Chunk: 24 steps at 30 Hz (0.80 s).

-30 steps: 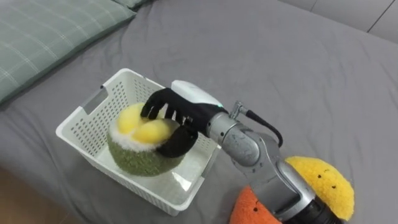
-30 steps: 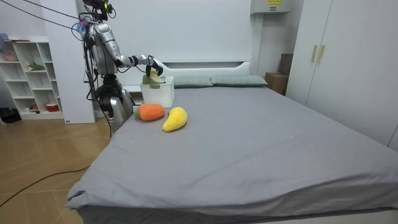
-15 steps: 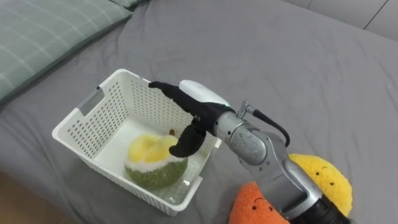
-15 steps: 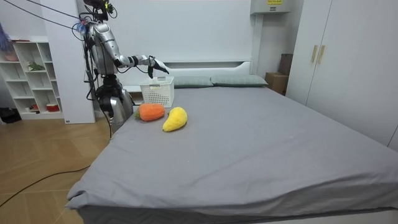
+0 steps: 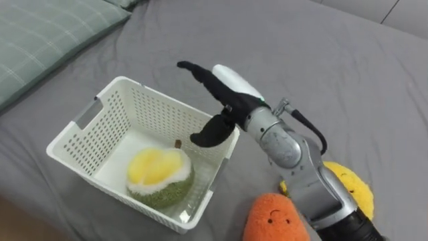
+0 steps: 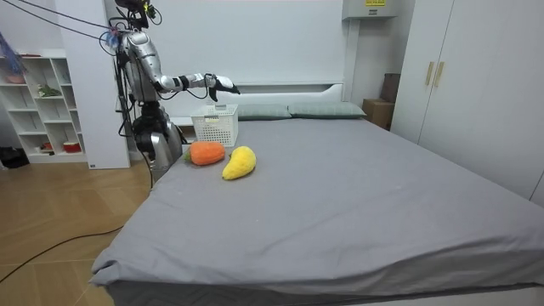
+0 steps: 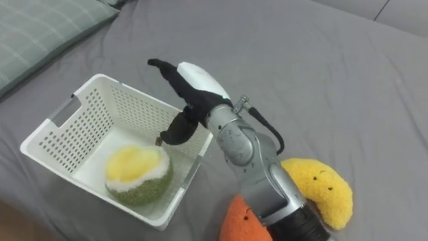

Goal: Collect toys from the bed

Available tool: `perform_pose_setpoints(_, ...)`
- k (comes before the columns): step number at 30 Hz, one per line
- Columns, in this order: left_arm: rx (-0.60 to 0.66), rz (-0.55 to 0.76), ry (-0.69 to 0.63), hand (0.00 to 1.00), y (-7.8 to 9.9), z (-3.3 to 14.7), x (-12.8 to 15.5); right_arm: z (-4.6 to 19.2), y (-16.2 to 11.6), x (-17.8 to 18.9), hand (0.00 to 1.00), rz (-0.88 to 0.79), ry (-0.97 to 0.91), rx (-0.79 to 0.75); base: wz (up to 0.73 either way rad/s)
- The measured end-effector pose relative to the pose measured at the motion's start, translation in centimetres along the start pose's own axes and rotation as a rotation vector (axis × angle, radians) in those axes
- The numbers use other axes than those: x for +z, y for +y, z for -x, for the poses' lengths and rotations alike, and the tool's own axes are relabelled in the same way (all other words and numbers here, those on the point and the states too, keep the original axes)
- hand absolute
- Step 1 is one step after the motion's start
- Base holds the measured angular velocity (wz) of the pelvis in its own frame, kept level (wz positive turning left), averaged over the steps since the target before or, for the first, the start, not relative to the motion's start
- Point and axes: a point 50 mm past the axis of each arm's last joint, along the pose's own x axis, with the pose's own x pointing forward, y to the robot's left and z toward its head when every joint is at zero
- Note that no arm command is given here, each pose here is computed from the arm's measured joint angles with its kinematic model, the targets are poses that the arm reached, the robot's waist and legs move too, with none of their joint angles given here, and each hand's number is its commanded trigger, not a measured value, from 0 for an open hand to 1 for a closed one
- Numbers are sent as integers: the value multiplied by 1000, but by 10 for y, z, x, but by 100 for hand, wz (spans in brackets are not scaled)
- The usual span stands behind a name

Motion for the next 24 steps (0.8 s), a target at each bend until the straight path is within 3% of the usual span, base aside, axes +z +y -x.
perform_pose_setpoints(6,8,49,82,0,0,4,-25,22,-19,-51,0,-24,182,-151,-8)
perform_pose_setpoints(12,1,33,125,0,-3,9,-43,34,-24,-99,0,-14,374,-198,-1)
perform_pose_setpoints(18,40,27,139,0,1,9,-49,53,-6,-151,0,-73,602,-146,0)
perform_pose_setpoints(24,86,29,101,0,19,-1,-37,58,-15,-181,0,-73,748,-184,8)
